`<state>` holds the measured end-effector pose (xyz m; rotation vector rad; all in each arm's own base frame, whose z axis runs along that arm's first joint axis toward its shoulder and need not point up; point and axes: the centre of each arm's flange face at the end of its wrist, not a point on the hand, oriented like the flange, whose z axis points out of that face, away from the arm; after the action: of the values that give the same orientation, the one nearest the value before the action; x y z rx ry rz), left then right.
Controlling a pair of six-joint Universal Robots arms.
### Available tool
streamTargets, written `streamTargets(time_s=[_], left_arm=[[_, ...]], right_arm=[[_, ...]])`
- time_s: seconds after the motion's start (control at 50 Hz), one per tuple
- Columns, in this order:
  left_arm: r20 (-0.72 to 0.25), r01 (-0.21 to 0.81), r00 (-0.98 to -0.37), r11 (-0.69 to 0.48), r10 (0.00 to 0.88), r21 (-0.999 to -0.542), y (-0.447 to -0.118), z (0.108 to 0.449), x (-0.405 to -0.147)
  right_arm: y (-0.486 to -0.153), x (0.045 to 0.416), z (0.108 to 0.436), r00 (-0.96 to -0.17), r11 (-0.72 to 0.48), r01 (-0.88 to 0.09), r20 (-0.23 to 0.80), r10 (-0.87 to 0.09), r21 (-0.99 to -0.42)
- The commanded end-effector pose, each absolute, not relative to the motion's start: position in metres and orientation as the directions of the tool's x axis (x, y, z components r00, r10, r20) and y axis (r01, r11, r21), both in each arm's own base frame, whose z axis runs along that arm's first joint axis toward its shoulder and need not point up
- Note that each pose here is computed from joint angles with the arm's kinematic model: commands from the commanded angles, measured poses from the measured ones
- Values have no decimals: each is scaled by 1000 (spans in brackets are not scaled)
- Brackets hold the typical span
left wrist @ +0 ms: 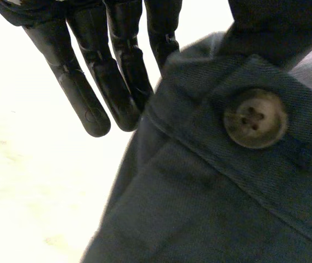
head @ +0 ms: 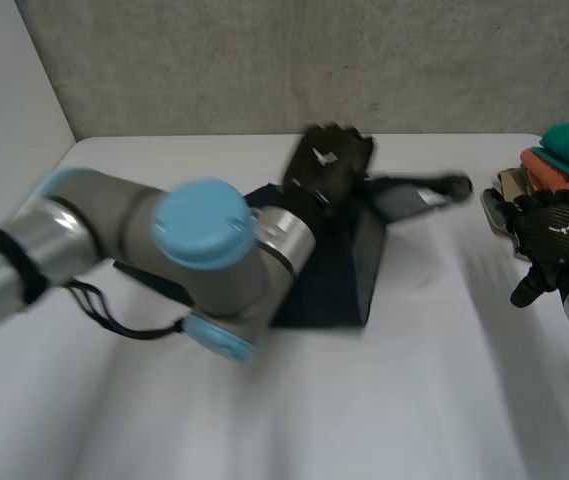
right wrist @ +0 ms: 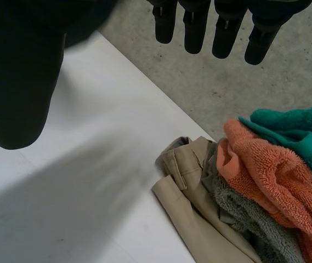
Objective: Fold the laundry.
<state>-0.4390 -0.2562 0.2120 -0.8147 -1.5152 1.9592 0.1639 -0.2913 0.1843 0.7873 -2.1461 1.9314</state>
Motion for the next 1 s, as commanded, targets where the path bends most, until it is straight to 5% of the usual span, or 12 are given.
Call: streamTargets(time_s=[0.02,0.08,0.16,0.3,0.42,0.58,0.74,1.0], left_arm=[[-144,-18,-617,-197,774,-980,-233,174,-465],[-146,-24,-610,-203,779,-979,-225,186,-462],[-153,-78,-635,-260,757,-963,-217,244,-439],[-162,-32,-759,-285,631,-958,-250,283,-360],[-237,150,-825,-205,514,-967,-307,260,-281],[-379,426,-748,-45,545,-904,-332,197,-225],[-496,576,-660,-44,564,-816,-355,146,-217],[-533,583,-636,-106,558,-806,-371,129,-232]], right_arm=[[-291,164,183,-851,37,-469,441,-285,-882],[-291,164,184,-852,37,-469,441,-281,-882],[-291,164,187,-852,30,-470,445,-275,-882],[-273,170,210,-846,6,-469,447,-291,-883],[-226,203,220,-794,94,-469,373,-480,-878],[-156,263,219,-636,30,-439,288,-716,-898],[-145,311,158,-536,-12,-479,303,-788,-878],[-194,337,122,-644,-162,-496,487,-590,-853]])
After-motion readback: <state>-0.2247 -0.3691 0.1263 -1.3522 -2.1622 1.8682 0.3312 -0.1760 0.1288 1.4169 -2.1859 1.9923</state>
